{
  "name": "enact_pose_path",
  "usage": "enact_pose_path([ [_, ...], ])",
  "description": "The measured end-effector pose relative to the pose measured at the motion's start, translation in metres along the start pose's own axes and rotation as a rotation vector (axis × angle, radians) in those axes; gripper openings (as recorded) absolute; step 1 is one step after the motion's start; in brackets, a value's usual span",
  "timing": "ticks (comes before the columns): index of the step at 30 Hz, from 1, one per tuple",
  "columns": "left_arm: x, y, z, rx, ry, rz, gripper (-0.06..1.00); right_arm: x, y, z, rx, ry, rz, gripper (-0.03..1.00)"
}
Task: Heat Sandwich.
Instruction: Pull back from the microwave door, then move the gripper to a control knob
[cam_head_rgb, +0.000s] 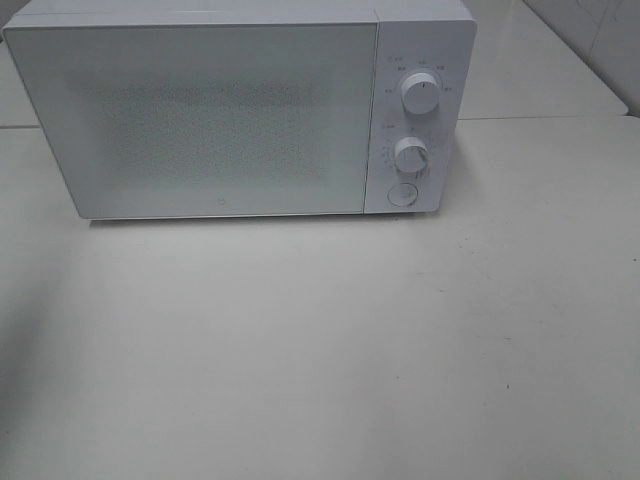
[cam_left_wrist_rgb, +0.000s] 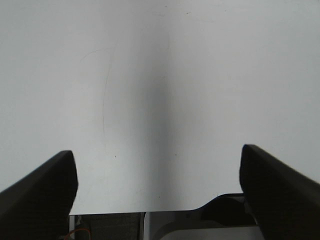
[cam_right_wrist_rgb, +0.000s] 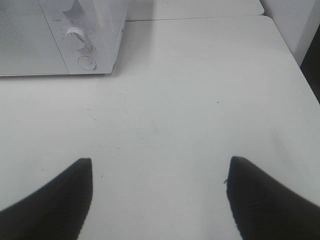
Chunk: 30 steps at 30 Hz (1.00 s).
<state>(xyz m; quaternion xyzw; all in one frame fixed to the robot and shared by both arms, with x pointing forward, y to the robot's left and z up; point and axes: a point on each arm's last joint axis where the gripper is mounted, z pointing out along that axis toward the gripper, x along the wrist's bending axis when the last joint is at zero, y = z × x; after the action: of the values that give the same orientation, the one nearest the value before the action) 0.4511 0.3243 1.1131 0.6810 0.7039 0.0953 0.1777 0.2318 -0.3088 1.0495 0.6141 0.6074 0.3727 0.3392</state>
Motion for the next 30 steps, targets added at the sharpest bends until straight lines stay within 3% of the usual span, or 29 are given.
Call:
enact_pose_path([
  [7, -0.008, -0.041, -0.027, -0.099, 0.021, 0.009, 0.82, 0.0, 0.0, 0.0, 0.0, 0.0, 0.0, 0.73],
  [13, -0.018, -0.098, -0.047, -0.231, 0.041, 0.031, 0.82, 0.0, 0.0, 0.0, 0.0, 0.0, 0.0, 0.73],
  [21, -0.021, -0.154, -0.04, -0.323, 0.085, 0.053, 0.81, 0.0, 0.0, 0.0, 0.0, 0.0, 0.0, 0.73],
  [30, -0.023, -0.205, -0.024, -0.525, 0.109, 0.031, 0.81, 0.0, 0.0, 0.0, 0.0, 0.0, 0.0, 0.73],
])
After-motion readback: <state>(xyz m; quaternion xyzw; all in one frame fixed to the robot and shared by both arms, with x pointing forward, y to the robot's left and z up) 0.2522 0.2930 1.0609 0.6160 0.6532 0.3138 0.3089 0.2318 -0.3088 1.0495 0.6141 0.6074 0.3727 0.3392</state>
